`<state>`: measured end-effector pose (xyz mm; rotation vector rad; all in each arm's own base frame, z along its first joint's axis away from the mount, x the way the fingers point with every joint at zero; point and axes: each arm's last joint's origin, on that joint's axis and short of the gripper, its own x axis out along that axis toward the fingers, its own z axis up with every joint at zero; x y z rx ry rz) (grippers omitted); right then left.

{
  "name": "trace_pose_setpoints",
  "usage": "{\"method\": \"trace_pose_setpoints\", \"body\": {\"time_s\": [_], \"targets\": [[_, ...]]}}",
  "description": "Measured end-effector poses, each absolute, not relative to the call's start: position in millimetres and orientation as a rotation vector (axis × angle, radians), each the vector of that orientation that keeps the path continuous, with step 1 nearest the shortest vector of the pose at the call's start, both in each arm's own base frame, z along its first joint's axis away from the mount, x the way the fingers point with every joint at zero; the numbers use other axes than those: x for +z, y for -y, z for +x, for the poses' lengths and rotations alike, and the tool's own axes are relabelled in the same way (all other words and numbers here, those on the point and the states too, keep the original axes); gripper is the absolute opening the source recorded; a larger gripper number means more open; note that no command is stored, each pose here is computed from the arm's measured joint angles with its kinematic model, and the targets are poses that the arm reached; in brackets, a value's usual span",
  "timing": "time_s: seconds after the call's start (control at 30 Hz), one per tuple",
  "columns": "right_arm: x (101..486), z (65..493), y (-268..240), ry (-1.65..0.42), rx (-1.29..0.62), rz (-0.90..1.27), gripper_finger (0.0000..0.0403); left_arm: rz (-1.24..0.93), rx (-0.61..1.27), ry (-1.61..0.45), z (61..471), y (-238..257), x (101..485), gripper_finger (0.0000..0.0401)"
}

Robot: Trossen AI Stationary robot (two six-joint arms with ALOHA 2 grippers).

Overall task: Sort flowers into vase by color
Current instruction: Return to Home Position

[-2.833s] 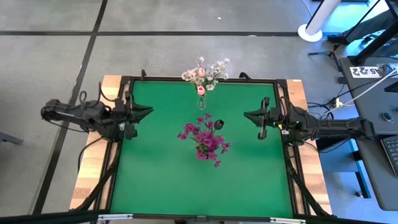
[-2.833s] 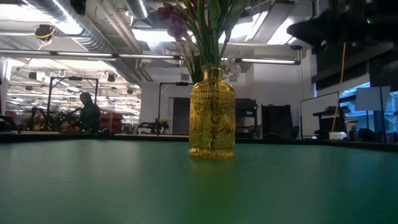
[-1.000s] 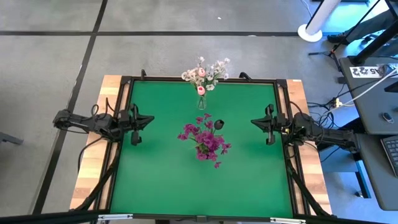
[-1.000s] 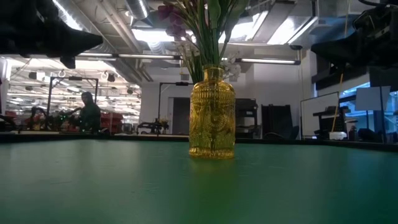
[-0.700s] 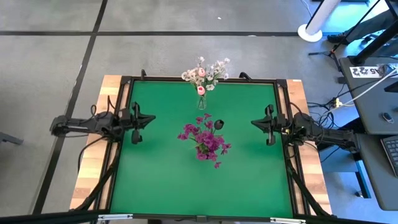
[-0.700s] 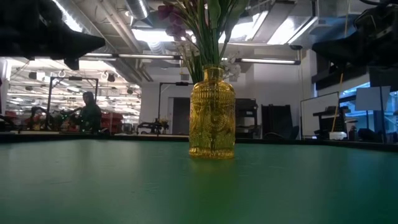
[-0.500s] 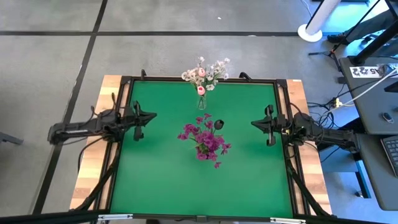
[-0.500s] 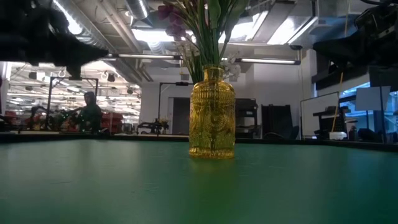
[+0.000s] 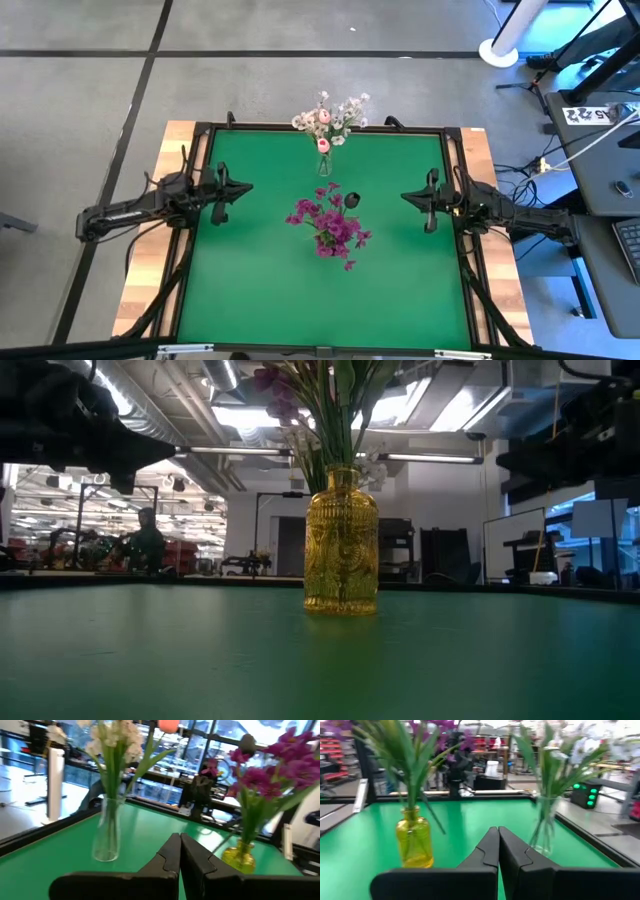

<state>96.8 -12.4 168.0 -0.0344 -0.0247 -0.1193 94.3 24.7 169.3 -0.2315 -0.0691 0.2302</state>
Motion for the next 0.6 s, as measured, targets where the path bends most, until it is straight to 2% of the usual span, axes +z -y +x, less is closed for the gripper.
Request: {"method": "trace_pose_setpoints", "body": {"time_s": [0.17, 0.6], "targets": [[171.4, 96.8, 10.7, 0.06, -0.061, -0.038, 0.0001, -0.226, 0.179, 0.091, 94.5, -23.2, 172.1, 0.0], [167.4, 96.9, 12.7, 0.019, -0.128, -0.007, 0.0001, -0.295, 0.181, 0.059, 94.7, -23.1, 168.4, 0.0]]}}
